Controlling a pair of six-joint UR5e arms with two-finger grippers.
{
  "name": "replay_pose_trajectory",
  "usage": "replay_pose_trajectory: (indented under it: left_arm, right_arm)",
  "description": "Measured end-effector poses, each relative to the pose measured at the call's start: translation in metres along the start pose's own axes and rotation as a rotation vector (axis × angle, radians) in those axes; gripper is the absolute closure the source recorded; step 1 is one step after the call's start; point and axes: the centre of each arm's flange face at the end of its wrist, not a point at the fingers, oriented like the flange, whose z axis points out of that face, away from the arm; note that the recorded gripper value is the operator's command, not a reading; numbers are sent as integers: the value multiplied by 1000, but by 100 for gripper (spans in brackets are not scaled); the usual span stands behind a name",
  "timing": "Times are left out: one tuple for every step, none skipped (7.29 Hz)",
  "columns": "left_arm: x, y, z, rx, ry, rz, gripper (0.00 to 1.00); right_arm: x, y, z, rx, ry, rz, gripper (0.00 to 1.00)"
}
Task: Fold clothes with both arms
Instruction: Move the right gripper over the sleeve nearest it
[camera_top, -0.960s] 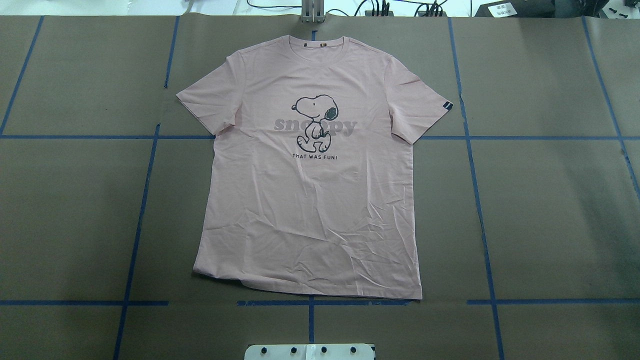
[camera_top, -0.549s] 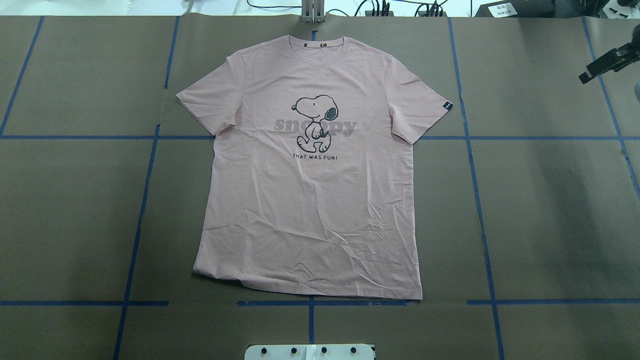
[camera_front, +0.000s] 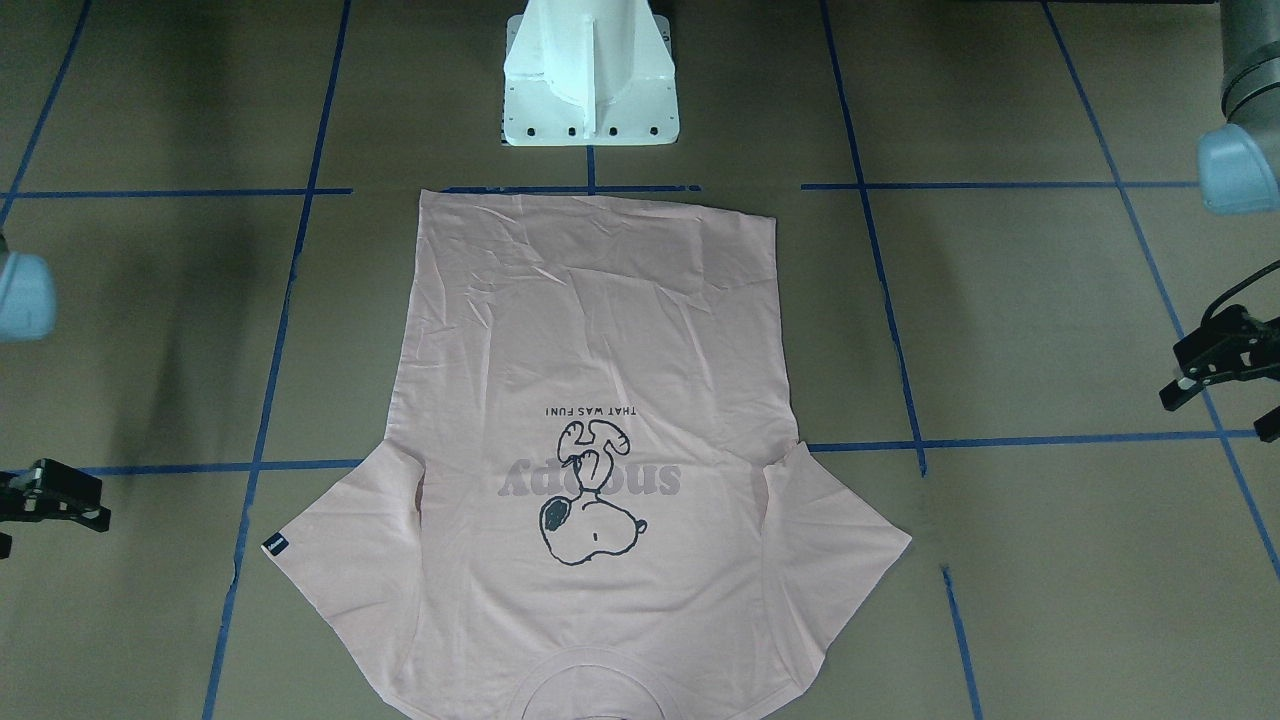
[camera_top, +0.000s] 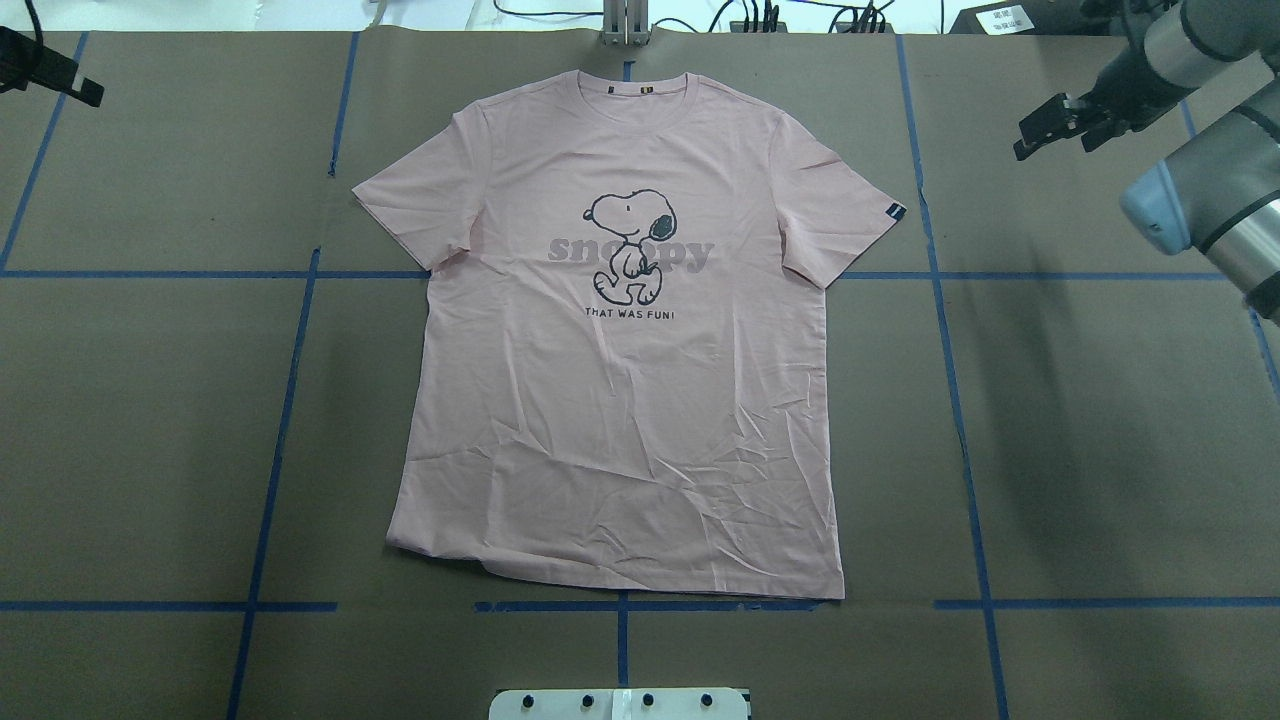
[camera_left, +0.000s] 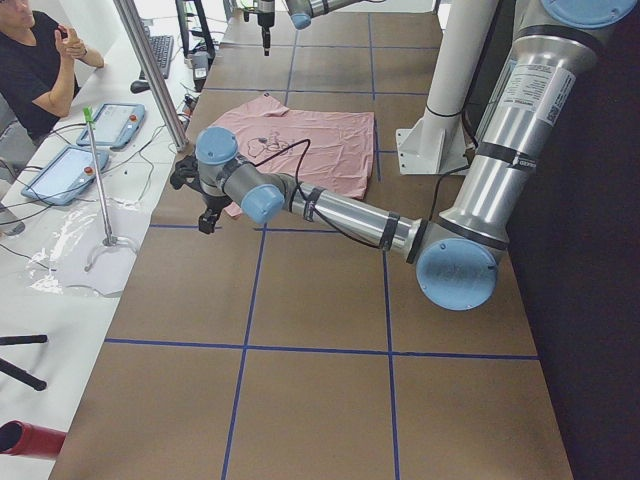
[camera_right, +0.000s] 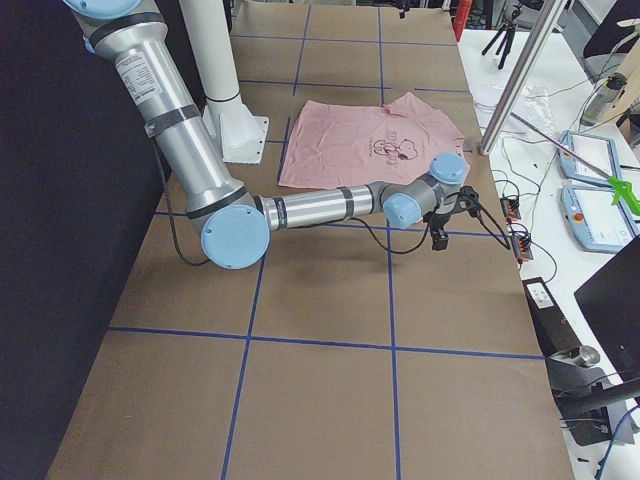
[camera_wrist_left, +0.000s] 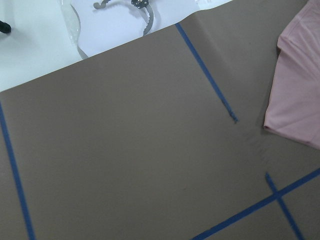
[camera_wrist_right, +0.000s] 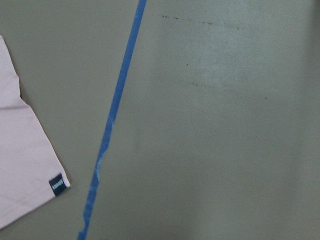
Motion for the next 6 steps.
replay_pose_trajectory:
  left_arm:
    - [11, -9, 7, 2, 11, -2, 0]
    - [16, -12, 10, 14, 20, 8, 0]
    - [18, -11, 10, 27, 26, 9, 0]
    - [18, -12, 10, 37, 25, 4, 0]
    - [19, -12, 11, 43, 20, 1, 0]
    - [19, -12, 11, 46, 17, 0, 0]
  right_arm:
    - [-30, -2, 11, 8, -6, 81, 0]
    - [-61, -1, 26, 17, 3, 124, 0]
    - [-86, 5, 44, 30, 28, 148, 0]
    - [-107, 12, 61, 41, 54, 147, 0]
    - [-122, 11, 75, 50, 73, 141, 0]
    - [-130, 6, 88, 56, 80, 133, 1]
